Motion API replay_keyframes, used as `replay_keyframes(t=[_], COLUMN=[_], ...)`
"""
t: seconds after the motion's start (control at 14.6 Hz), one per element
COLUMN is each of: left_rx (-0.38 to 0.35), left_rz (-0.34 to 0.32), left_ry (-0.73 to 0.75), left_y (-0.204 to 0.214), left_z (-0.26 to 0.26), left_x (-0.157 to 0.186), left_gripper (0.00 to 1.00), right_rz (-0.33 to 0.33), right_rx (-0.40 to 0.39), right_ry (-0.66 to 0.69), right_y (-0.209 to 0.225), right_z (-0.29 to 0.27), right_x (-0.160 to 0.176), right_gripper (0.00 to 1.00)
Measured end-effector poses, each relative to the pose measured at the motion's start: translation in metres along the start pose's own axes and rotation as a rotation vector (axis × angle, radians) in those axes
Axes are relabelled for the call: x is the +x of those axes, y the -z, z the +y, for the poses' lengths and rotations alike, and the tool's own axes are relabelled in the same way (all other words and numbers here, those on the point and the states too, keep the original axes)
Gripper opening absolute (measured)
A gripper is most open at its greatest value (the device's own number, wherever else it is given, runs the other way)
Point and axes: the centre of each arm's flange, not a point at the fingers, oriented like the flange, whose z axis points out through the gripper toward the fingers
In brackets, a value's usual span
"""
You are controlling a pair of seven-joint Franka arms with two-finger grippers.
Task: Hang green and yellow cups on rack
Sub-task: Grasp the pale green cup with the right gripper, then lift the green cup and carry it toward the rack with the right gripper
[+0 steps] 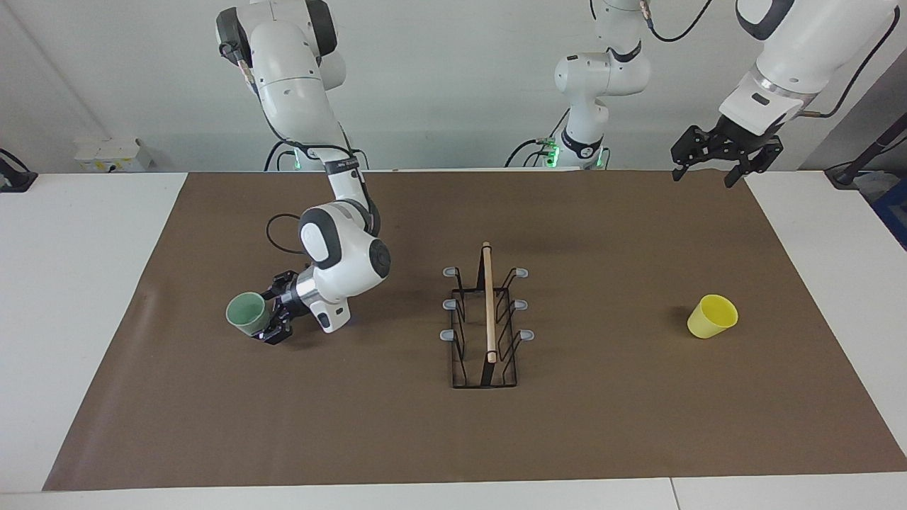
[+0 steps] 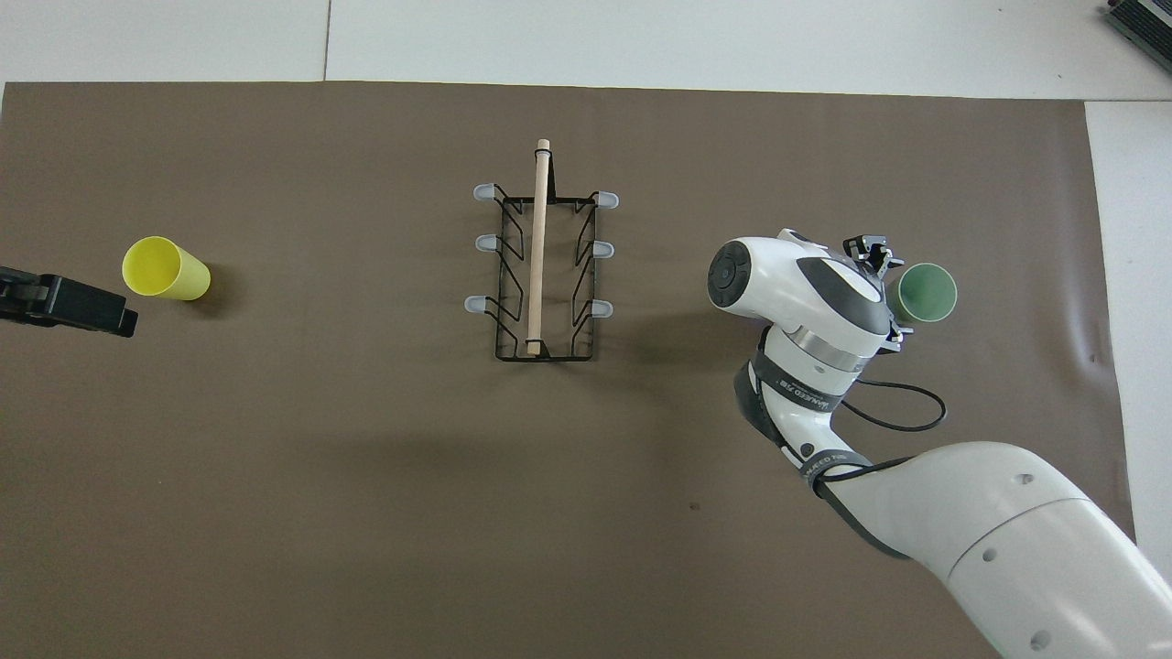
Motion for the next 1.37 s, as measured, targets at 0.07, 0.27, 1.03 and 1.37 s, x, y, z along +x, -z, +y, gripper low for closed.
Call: replay_keyframes(t=[0.07,0.27,1.03,1.37], left_rx=[0.000,0.000,0.001,0.003], left_rz=[0.000,0.000,0.003,0.010], left_ry=[0.000,0.000,-0.009,-0.021], left_y=[0.000,0.000,0.002,0.002], left_z=[0.000,0.000,0.005,0.012], left_x=[0.000,0.000,-0.001,0.001], left_gripper=[1.00,1.00,1.00,1.00], right_rz=[0.001,-0.013,-0.008,0.169], right_rx=[-0.002,-0.031,-0.074,0.019], right_ry=[0.004,0.025,0.007,-0.195], right_y=[-0.001,-0.009,-0.026,0.015], right_z=[-0.002,-0.005,-0.004,0.023], right_x=[0.000,-0.001,-0.010,-0.038], right_gripper=[1.00,1.00,0.70,0.70])
